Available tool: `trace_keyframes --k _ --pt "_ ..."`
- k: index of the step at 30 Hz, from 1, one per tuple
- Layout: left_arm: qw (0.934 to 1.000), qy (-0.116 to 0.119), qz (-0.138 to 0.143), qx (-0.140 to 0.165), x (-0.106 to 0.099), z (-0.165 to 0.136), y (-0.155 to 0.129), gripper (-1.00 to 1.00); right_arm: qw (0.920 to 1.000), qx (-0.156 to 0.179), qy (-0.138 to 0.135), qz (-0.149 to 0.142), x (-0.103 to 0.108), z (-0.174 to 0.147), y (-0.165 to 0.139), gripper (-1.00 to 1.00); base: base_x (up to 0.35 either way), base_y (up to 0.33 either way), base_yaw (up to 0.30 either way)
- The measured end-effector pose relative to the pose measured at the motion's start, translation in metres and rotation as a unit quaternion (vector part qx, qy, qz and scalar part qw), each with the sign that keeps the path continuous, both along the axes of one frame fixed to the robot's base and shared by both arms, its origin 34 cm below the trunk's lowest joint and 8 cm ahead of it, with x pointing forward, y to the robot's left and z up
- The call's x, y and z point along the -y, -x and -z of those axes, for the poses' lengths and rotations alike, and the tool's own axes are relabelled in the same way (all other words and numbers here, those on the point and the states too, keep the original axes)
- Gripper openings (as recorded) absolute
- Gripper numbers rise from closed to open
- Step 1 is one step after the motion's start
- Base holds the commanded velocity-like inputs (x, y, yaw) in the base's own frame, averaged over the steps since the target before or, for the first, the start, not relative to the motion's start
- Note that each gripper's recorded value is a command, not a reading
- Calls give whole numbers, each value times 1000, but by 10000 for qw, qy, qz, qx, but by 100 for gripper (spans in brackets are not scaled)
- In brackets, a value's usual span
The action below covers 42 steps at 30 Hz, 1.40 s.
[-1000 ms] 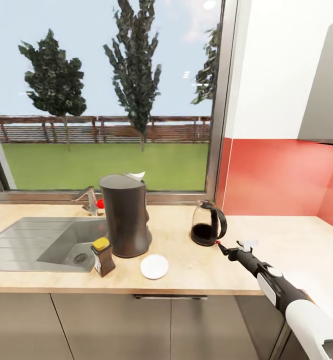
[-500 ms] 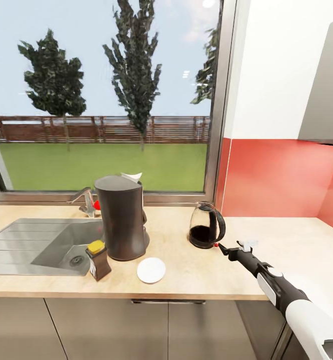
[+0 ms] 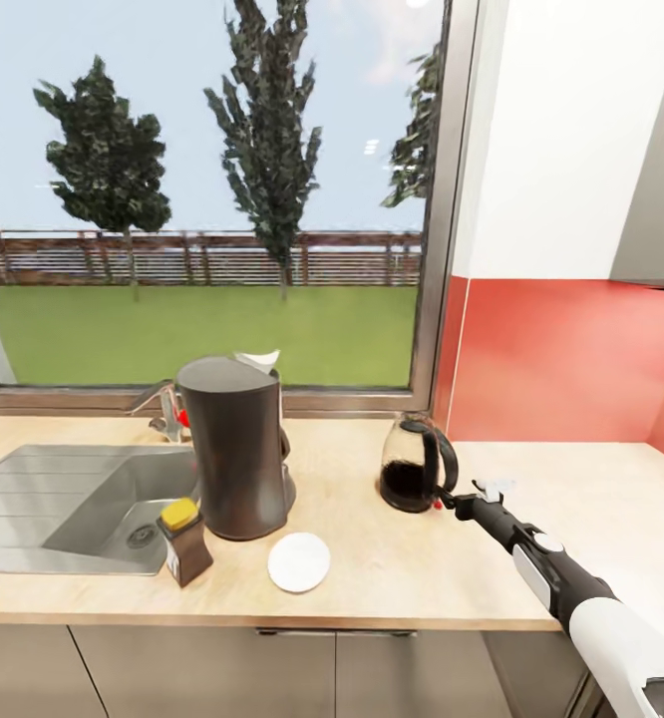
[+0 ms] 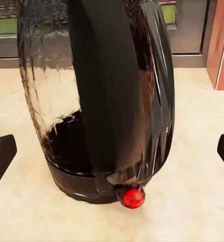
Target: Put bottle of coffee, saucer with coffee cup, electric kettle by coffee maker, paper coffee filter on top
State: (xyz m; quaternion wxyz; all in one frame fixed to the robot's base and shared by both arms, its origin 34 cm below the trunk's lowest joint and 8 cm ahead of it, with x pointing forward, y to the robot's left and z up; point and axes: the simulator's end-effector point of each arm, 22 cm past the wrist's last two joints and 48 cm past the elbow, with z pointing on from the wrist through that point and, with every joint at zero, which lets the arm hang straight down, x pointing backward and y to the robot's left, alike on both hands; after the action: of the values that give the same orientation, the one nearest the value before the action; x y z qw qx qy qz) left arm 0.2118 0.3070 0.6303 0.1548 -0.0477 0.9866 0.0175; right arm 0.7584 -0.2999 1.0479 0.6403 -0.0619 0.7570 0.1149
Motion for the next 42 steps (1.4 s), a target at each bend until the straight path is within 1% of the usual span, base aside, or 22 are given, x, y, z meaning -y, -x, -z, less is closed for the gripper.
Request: trace_keyframes --k 7,16,29,30,42 --pt "10000 -71 -4 -35 -11 0 6 100 10000 -1 1 -4 0 0 0 100 39 0 0" --pt "10000 -77 -6 -17 -12 0 6 100 10000 -3 1 -9 -1 0 0 100 253 0 0" --pt "10000 -78 -4 -19 -12 0 6 100 10000 3 -9 -6 -1 0 0 100 19 0 0" --pt "10000 -77 -4 -19 -12 0 6 100 10000 2 -8 -7 -1 0 0 -100 0 0 0" --pt "10000 -77 -5 -14 -12 0 5 100 10000 -5 -1 -12 -2 0 0 -100 0 0 0"
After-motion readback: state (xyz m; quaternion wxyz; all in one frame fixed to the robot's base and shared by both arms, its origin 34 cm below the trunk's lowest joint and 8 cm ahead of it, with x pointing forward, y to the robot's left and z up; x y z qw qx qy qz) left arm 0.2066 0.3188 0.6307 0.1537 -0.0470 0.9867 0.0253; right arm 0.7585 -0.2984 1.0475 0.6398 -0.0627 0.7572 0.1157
